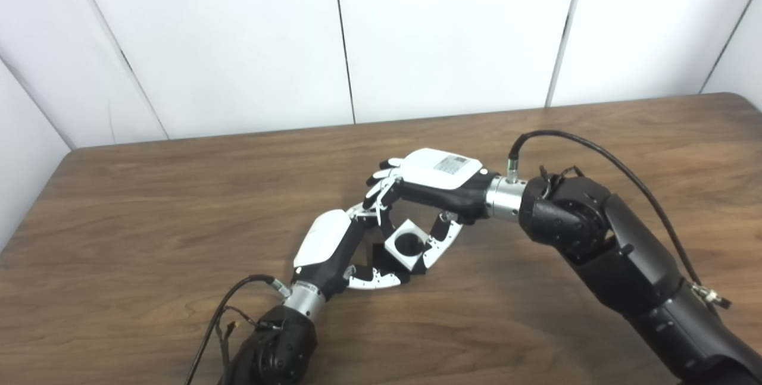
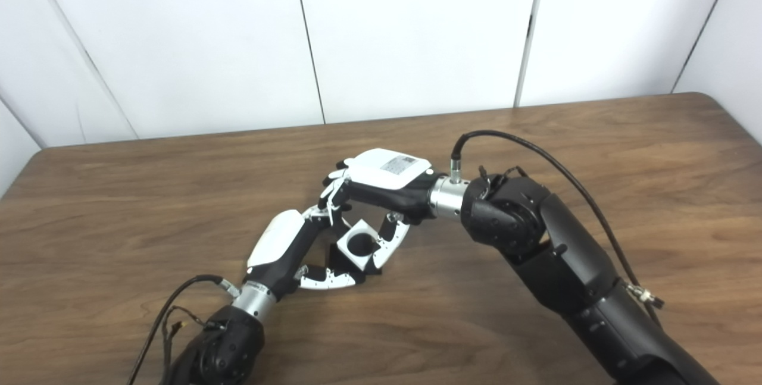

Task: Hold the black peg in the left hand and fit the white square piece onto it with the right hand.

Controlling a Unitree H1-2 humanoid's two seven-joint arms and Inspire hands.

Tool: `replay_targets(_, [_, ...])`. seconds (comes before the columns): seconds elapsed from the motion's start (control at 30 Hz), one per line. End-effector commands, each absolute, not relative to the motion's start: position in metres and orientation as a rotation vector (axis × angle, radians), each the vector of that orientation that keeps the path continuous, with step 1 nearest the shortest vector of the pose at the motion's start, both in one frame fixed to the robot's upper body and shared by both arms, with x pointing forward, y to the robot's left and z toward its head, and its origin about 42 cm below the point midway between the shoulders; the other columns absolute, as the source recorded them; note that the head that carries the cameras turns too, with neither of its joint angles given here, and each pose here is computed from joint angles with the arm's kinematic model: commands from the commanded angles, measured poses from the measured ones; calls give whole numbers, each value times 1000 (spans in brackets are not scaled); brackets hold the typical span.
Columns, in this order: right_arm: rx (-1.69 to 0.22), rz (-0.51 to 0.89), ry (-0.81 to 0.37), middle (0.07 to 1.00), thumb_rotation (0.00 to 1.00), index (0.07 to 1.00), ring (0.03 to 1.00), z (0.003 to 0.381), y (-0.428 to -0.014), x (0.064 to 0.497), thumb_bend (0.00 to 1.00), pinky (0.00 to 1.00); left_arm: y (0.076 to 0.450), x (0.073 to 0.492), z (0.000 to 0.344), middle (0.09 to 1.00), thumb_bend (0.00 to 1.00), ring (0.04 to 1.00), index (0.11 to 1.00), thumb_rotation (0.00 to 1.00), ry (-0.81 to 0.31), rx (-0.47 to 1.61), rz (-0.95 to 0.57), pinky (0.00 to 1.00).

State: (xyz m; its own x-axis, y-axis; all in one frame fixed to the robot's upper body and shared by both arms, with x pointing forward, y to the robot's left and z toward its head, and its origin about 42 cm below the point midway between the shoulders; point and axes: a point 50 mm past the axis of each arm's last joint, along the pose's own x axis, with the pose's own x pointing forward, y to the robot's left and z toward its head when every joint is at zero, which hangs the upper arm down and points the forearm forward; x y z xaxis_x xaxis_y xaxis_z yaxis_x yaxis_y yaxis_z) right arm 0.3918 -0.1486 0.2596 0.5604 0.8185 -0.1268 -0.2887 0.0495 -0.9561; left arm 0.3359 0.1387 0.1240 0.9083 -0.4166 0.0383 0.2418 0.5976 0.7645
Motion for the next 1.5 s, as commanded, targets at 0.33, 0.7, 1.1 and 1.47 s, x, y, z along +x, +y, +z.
replay_targets(0.33, [-1254, 898, -552, 799, 145, 480, 918, 257, -143, 391, 521, 990, 139, 336, 119, 861, 516, 911, 487, 70, -179, 896, -405, 833])
replay_targets(0.7, [-1247, 861, -536, 796, 146, 480, 913, 257, -152, 401, 521, 979, 140, 335, 116, 862, 517, 907, 487, 70, -177, 893, -404, 834])
replay_targets(1.1, [-1204, 776, -529, 793, 143, 480, 907, 273, -170, 414, 521, 988, 144, 332, 114, 859, 517, 901, 487, 70, -175, 896, -403, 836])
replay_targets(1.47, [-1198, 771, -457, 782, 142, 479, 892, 253, -181, 413, 522, 969, 143, 333, 116, 861, 517, 902, 487, 71, -179, 899, -401, 838])
